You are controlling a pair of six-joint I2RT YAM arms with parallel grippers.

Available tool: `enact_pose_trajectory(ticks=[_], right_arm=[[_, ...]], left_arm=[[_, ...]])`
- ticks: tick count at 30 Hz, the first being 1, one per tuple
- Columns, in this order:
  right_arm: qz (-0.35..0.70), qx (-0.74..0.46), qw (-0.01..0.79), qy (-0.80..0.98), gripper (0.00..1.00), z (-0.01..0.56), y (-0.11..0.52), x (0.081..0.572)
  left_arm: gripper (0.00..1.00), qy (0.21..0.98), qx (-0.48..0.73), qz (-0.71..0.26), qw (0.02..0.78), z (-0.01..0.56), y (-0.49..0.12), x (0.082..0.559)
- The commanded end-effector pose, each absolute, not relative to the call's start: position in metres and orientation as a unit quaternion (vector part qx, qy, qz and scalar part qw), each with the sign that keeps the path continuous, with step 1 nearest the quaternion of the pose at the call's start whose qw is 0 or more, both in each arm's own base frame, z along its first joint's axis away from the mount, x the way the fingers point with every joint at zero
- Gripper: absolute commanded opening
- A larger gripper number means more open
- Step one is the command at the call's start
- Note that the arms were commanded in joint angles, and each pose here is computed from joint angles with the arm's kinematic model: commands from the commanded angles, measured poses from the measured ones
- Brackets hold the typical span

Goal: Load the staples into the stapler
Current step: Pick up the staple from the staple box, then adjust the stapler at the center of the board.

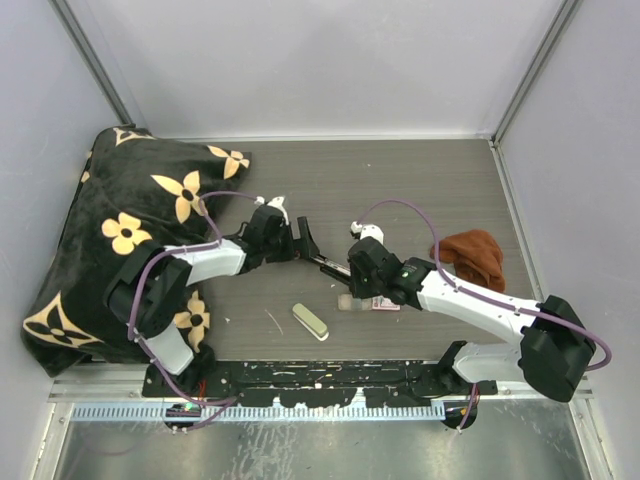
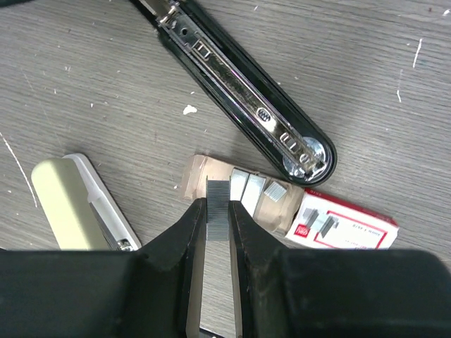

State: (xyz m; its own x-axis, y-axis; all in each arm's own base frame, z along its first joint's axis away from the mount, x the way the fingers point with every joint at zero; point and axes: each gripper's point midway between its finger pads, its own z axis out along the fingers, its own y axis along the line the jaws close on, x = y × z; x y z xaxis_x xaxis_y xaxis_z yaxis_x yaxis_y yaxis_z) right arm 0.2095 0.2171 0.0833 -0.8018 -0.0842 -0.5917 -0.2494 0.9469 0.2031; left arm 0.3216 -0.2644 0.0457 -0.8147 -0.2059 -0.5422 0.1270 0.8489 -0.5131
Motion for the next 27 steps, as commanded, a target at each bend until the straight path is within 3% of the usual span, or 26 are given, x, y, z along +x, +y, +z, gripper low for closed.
enact_pose_trajectory(ticks=[1,19,27], right_arm=[[0.166,-0.110,0.310,0.930,0.20,0.091,0.229,0.212],[0.120,-0.146,0.264,0.946,0.20,0.098,0.218,0.221],[0.141,-0.174,0.218,0.950,0.21,0.098,0.224,0.217]], left_arm=[[0.96,0.882,0.034,-0.316,0.348,0.069,-0.294,0.351],[0.95,0.836,0.137,-0.384,0.366,0.087,-0.347,0.384],[0.96,0.837,0.118,-0.365,0.390,0.106,-0.325,0.391]])
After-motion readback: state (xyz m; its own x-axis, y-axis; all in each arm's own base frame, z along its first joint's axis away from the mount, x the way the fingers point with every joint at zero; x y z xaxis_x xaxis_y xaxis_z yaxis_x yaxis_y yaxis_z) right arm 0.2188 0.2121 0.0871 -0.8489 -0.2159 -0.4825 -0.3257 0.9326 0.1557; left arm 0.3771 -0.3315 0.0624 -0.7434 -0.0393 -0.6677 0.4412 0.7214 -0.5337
